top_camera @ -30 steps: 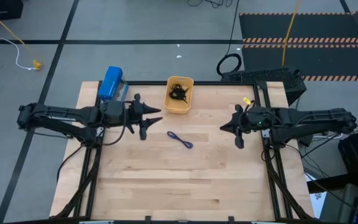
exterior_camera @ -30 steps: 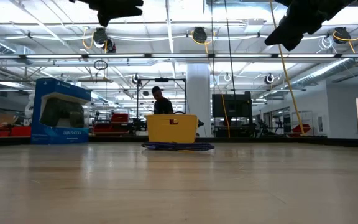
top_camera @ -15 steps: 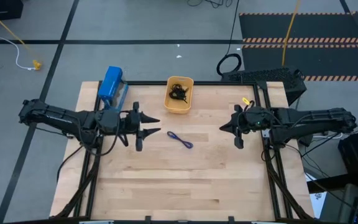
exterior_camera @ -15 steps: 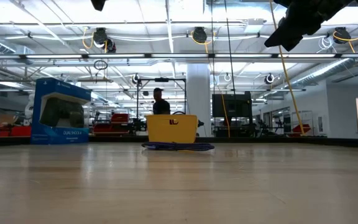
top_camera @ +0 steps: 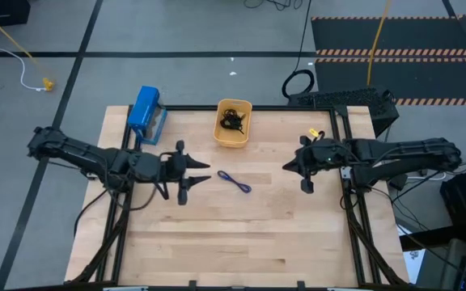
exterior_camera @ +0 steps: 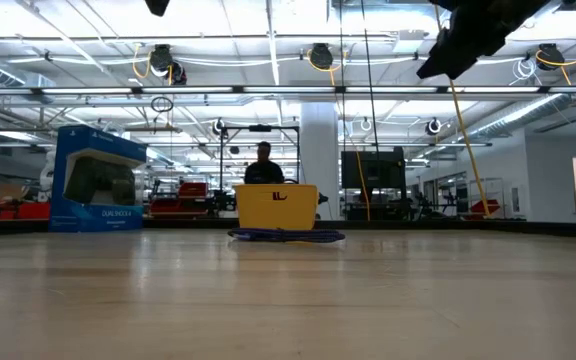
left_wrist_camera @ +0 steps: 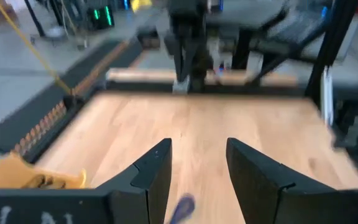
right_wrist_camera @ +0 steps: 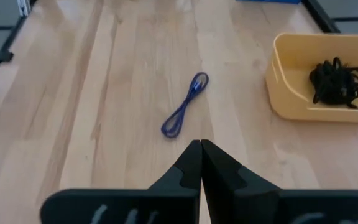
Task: Pick and place USB-C Cables
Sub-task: Put the violet charger cable into the yellow bin
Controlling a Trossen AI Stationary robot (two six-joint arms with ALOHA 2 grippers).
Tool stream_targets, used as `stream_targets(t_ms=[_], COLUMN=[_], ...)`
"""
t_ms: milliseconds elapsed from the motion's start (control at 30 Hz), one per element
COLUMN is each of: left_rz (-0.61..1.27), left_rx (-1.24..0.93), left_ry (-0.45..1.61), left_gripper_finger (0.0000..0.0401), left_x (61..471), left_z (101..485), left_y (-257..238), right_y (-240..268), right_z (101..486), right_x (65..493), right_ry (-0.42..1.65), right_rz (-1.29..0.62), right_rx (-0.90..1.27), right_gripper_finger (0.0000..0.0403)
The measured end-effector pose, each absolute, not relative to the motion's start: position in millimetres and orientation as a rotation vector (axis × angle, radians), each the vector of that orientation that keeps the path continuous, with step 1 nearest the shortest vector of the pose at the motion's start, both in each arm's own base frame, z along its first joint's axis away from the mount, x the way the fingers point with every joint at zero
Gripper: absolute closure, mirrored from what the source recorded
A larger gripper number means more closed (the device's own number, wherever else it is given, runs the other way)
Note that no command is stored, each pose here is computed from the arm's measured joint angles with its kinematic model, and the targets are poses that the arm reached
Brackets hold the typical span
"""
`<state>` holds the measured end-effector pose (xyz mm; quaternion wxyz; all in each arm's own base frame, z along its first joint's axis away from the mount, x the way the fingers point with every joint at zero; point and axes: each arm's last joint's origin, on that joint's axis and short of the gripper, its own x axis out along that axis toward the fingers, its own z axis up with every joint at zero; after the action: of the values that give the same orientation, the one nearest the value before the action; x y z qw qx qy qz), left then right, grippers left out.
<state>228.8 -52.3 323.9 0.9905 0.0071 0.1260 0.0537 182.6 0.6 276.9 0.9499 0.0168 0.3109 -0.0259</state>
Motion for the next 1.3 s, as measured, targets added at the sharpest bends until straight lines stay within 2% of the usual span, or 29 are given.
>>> stream_targets(t_ms=[133, 467, 667, 1033, 1300], left_rz=[0.109, 0.069, -0.012, 0.025, 0.044], left_rx=[0.016, 0.138, 0.118, 0.065, 0.025], left_ry=[0.337, 0.693, 0.774, 0.988, 1.11], left_gripper_finger=[0.0245, 0.0245, 0.0245, 0.0245, 0.0245], left_x=[241.6, 290.3, 309.0, 303.0, 293.2], left_z=[330.3, 327.4, 341.6, 365.0, 360.6], left_y=[-57.8, -69.9, -59.3, -23.4, -12.4], right_y=[0.6, 1.5, 1.4, 1.4, 1.4], right_z=[271.7, 267.6, 266.5, 266.1, 266.1], right_x=[185.5, 187.5, 186.6, 186.3, 186.3], right_ry=[0.674, 0.707, 0.722, 0.727, 0.727], right_rz=[-0.049, -0.023, -0.031, -0.036, -0.035], right_rx=[0.02, 0.038, 0.055, 0.069, 0.064], right_gripper_finger=[0.0403, 0.0403, 0.0403, 0.0403, 0.0403])
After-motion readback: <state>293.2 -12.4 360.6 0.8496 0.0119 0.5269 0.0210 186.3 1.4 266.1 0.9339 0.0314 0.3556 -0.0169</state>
